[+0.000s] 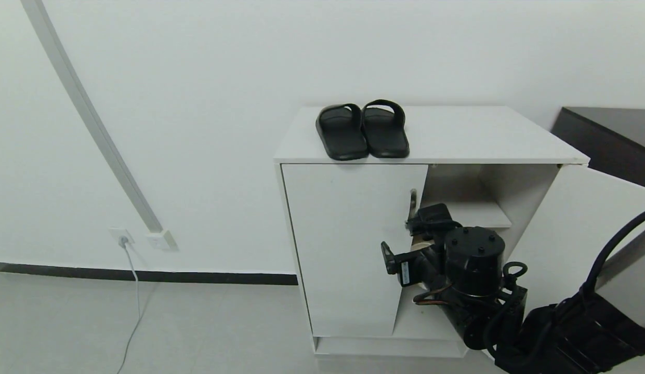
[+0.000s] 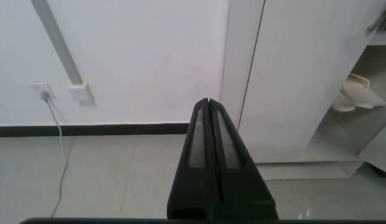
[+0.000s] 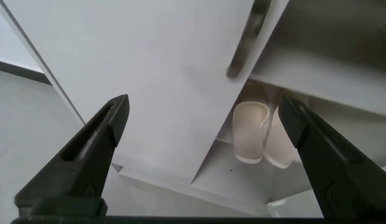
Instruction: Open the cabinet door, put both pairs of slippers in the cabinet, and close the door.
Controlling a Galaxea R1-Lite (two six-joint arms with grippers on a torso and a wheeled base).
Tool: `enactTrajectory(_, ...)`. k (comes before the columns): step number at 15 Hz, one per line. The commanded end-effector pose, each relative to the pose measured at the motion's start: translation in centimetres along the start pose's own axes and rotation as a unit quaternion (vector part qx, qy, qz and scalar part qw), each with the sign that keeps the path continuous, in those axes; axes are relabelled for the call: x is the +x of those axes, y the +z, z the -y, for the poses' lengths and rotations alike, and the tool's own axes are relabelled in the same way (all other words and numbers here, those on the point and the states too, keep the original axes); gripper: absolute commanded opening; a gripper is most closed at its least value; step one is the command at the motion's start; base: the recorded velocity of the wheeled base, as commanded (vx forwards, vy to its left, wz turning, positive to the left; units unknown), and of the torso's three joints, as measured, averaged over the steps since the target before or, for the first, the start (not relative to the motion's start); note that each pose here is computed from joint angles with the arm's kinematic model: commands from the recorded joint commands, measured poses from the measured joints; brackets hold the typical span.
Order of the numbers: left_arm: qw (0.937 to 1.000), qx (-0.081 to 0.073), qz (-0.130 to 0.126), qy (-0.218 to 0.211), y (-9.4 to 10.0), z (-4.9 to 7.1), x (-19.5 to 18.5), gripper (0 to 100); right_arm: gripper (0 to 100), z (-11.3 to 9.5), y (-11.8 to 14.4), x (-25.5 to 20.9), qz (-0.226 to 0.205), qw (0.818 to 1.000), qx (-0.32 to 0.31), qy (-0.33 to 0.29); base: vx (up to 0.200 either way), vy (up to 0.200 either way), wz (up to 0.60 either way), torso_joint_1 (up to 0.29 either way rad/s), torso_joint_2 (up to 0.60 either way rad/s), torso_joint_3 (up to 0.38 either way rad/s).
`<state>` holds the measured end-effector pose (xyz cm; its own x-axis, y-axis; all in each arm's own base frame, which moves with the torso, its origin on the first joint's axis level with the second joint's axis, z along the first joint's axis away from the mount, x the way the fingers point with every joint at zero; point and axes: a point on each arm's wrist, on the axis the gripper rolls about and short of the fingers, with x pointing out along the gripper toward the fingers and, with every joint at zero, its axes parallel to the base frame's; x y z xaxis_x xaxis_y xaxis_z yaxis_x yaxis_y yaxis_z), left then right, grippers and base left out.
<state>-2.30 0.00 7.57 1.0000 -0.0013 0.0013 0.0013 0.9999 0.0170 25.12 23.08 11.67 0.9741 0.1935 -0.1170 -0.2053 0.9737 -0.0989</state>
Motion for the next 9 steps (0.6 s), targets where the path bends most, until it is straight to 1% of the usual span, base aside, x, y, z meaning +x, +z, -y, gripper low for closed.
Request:
enactTrajectory(1,1.0,0.0,-0.001,0.001,0.0,0.0,0.01,0,100,-0.07,-0.05,0.0,0.0,1.0,0.0,0.001,0.0,0.0,0.0,0.173,-0.5,-0.315)
enactTrajectory(5,1.0,0.0,-0.001,0.0,0.0,0.0,0.01,0,100,-0.07,-0.05,0.0,0.0,1.0,0.0,0.001,0.0,0.0,0.0,0.2,-0.52,-0.318)
enactTrajectory(9,1.0,0.001,-0.001,0.001,0.0,0.0,0.01,0,100,-0.1,-0.33,0.11,-0.004,1.0,-0.003,0.003,0.0,0.0,0.0,0.233,-0.54,-0.321)
